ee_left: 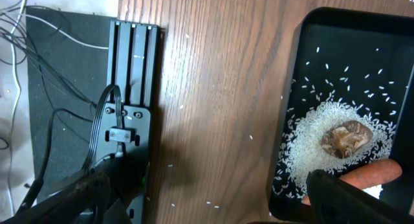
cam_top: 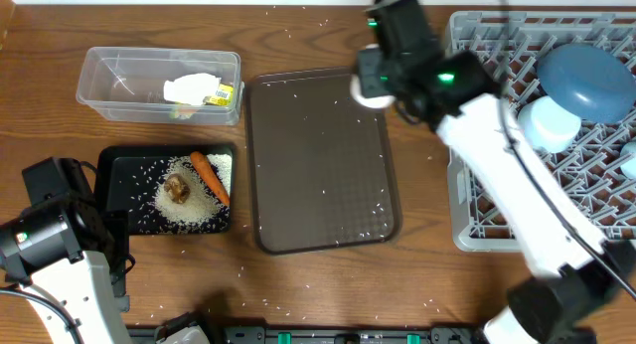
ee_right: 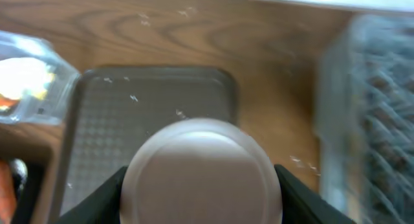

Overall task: Sort waste into correct bins and load items into the dishwasher rack
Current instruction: 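Carry the white cup into the rack and lower it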

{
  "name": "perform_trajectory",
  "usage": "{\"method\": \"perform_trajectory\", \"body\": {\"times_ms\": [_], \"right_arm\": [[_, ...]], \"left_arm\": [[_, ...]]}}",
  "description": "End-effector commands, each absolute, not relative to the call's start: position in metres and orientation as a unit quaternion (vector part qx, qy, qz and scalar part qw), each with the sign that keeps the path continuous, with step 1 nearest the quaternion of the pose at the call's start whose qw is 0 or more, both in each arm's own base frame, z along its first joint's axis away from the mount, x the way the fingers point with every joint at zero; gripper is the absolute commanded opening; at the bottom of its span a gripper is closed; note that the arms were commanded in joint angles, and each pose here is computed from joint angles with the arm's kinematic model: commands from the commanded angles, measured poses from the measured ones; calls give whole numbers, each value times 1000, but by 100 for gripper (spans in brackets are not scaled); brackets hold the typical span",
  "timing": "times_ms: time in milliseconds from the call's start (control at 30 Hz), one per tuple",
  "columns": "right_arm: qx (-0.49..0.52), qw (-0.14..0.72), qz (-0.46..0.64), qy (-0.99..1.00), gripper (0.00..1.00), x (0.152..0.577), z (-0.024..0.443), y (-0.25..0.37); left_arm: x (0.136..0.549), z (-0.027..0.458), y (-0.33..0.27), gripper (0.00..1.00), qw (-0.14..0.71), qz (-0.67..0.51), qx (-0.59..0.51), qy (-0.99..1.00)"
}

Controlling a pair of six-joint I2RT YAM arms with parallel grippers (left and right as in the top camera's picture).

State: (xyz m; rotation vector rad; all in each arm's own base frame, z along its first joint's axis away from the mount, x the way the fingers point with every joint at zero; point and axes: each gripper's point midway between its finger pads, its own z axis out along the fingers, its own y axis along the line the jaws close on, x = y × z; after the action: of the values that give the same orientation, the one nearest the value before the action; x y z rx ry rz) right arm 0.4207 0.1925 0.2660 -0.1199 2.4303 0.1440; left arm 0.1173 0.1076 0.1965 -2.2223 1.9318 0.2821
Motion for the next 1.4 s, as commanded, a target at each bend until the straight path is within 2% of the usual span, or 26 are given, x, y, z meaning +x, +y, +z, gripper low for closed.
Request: {"method": "perform_trajectory", "body": {"times_ms": [0, 200, 533, 667, 833, 1100, 1367], "right_arm": [[49, 352, 23, 935, 51, 409, 288, 138], [126, 302, -26, 945, 49, 373, 292, 60], [267, 282, -84, 918, 50, 346, 300, -61], [317, 276, -99, 902, 51, 342, 291, -99], [382, 263, -119, 878, 52, 337, 256, -151], [434, 261, -135, 852, 54, 331, 194, -199], [416, 300, -160, 843, 56, 336, 194, -232]], "left_arm": [[115, 197, 110, 98, 94, 100, -754, 643], [115, 197, 110, 98, 94, 100, -754, 643], [115, 197, 110, 98, 94, 100, -754, 643], [115, 197, 110, 98, 94, 100, -754, 643], [115, 197, 110, 98, 94, 100, -754, 643], [115, 197, 110, 98, 94, 100, -754, 643], [115, 197, 110, 98, 94, 100, -754, 643]]}}
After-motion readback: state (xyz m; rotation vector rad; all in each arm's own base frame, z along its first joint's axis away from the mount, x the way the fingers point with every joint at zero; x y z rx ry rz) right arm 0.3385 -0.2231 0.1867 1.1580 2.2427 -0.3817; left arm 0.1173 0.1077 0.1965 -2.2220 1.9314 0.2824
